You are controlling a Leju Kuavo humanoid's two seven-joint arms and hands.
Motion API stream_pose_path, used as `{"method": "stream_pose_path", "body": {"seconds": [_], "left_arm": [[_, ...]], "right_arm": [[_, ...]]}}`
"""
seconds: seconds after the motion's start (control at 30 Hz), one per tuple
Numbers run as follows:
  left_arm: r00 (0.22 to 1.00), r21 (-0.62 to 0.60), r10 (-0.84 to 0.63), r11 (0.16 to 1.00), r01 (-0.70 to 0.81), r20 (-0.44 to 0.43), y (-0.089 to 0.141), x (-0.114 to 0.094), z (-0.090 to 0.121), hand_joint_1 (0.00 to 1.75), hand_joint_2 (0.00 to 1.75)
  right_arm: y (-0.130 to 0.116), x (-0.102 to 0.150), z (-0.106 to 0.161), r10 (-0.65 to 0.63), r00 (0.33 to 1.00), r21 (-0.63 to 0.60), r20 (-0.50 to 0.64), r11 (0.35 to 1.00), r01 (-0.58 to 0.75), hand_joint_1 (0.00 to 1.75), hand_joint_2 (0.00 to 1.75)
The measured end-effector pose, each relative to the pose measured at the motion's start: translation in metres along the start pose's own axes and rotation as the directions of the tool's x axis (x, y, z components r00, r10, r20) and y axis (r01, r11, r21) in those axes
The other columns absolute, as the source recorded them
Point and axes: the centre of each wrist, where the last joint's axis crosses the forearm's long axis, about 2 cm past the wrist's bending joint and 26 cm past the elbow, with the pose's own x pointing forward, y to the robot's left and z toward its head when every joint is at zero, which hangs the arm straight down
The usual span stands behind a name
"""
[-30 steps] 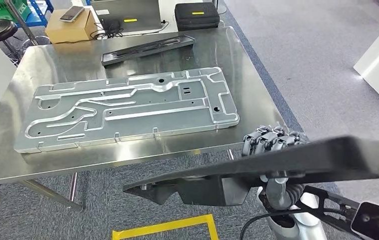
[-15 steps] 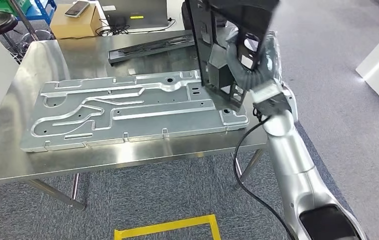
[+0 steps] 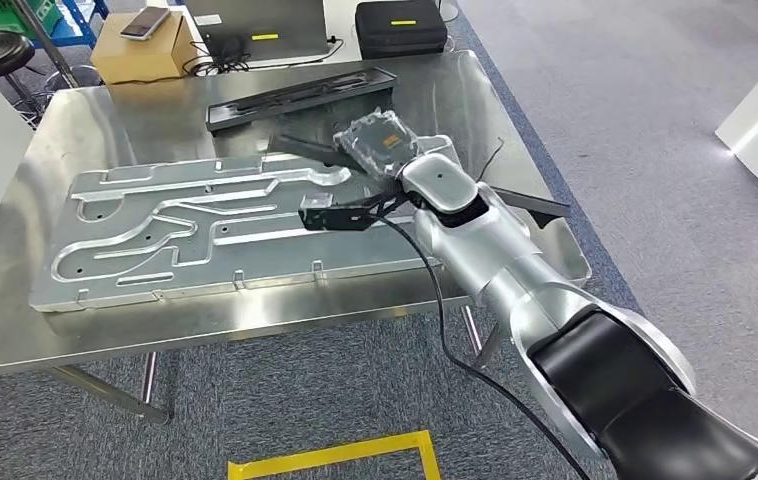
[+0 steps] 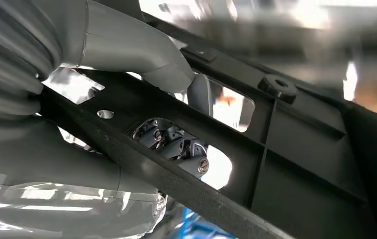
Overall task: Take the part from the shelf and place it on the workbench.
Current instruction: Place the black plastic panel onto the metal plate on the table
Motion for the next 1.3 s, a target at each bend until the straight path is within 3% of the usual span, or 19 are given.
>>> {"method": "stream_pose_path", "body": {"seconds": [0.13, 0.33, 0.43, 0.7, 0.83, 1.0, 1.13, 1.3], "left_arm": [[1.000, -0.024, -0.006, 1.000, 0.006, 0.013, -0.002, 0.004, -0.002, 0.00, 1.75], [0.999, -0.045, -0.014, 0.999, 0.016, 0.038, -0.004, 0.014, -0.006, 0.00, 1.75], [0.999, -0.048, -0.018, 0.999, 0.020, 0.043, -0.005, 0.015, -0.006, 0.00, 1.75], [0.997, -0.060, -0.044, 0.997, 0.048, 0.062, -0.009, 0.013, -0.005, 0.00, 1.75], [0.995, -0.043, -0.061, 0.997, 0.064, 0.074, -0.007, 0.011, -0.004, 0.00, 1.75], [0.994, -0.016, -0.082, 0.996, 0.084, 0.068, -0.005, 0.007, -0.003, 0.00, 1.75], [0.993, -0.010, -0.100, 0.995, 0.101, 0.064, -0.004, 0.007, -0.003, 0.00, 0.00], [0.992, -0.013, -0.113, 0.993, 0.114, 0.063, -0.004, 0.010, -0.004, 0.00, 0.00]], "right_arm": [[0.025, 0.012, 0.004, 0.125, 0.992, 0.163, 0.025, 0.978, -0.127, 1.66, 1.75], [0.061, 0.022, 0.020, 0.248, 0.967, 0.283, 0.053, 0.925, -0.253, 1.66, 1.75], [0.073, 0.027, 0.027, 0.295, 0.953, 0.289, 0.063, 0.909, -0.301, 1.66, 1.75], [0.080, 0.029, 0.031, 0.363, 0.928, 0.231, 0.087, 0.898, -0.374, 1.66, 1.75], [0.088, 0.031, 0.037, 0.354, 0.930, 0.230, 0.102, 0.901, -0.368, 0.00, 0.00], [0.101, 0.032, 0.046, 0.336, 0.935, 0.235, 0.112, 0.905, -0.353, 0.00, 0.00], [0.103, 0.031, 0.048, 0.330, 0.938, 0.215, 0.108, 0.913, -0.346, 0.00, 0.00], [0.105, 0.025, 0.052, 0.320, 0.943, 0.184, 0.092, 0.925, -0.332, 0.00, 0.00]]}}
